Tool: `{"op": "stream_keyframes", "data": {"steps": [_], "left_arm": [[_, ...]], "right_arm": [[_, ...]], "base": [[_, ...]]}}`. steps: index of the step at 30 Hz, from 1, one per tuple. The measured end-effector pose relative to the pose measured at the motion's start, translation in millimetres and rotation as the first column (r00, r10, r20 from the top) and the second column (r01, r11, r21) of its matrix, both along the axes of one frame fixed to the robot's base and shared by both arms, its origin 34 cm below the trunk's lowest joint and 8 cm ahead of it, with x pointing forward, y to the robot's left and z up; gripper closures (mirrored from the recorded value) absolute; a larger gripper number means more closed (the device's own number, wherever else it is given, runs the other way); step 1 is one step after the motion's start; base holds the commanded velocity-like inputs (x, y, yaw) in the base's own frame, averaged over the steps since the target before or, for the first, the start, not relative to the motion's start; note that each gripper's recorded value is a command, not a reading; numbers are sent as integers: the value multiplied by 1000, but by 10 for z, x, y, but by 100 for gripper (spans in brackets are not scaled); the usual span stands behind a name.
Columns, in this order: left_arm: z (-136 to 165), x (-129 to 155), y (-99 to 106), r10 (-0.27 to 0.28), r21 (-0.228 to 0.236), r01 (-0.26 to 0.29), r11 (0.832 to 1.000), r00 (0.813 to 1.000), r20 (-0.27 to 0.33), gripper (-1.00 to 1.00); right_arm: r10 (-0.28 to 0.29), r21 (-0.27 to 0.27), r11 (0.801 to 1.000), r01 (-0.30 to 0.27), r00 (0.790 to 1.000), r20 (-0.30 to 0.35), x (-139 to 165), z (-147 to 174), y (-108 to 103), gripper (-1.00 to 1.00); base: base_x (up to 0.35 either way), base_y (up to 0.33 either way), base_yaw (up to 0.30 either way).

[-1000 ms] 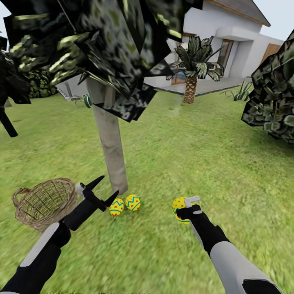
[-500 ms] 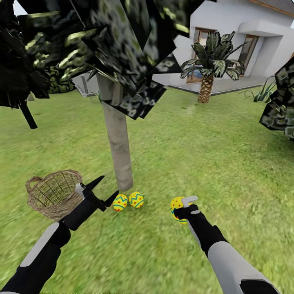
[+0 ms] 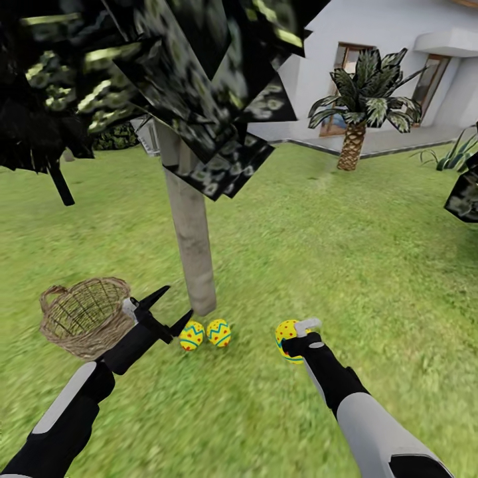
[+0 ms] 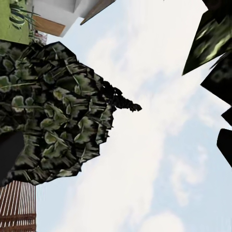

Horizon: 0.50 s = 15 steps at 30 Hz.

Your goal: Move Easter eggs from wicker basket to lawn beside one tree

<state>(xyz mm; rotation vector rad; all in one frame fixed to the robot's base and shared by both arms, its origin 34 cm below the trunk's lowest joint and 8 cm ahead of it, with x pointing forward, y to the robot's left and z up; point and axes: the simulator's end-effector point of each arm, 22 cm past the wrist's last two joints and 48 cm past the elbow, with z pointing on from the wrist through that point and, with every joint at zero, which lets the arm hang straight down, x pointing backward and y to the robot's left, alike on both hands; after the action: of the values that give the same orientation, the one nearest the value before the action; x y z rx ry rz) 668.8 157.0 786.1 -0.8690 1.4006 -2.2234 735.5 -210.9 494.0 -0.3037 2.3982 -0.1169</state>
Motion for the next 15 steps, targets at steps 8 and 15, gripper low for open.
{"op": "stream_keyframes", "data": {"steps": [8,15], "left_arm": [[-1,-1,0,-1,-1,1,1000,1000,0,-100],[6,-2,1,0,-2,0,1000,1000,1,-100]], "right_arm": [[0,3,1000,0,1000,-1,-2,-2,14,100],[3,3,1000,-3,1000,5,7,9,22,100]], "base": [[228,-248,292],[228,-248,292]]}}
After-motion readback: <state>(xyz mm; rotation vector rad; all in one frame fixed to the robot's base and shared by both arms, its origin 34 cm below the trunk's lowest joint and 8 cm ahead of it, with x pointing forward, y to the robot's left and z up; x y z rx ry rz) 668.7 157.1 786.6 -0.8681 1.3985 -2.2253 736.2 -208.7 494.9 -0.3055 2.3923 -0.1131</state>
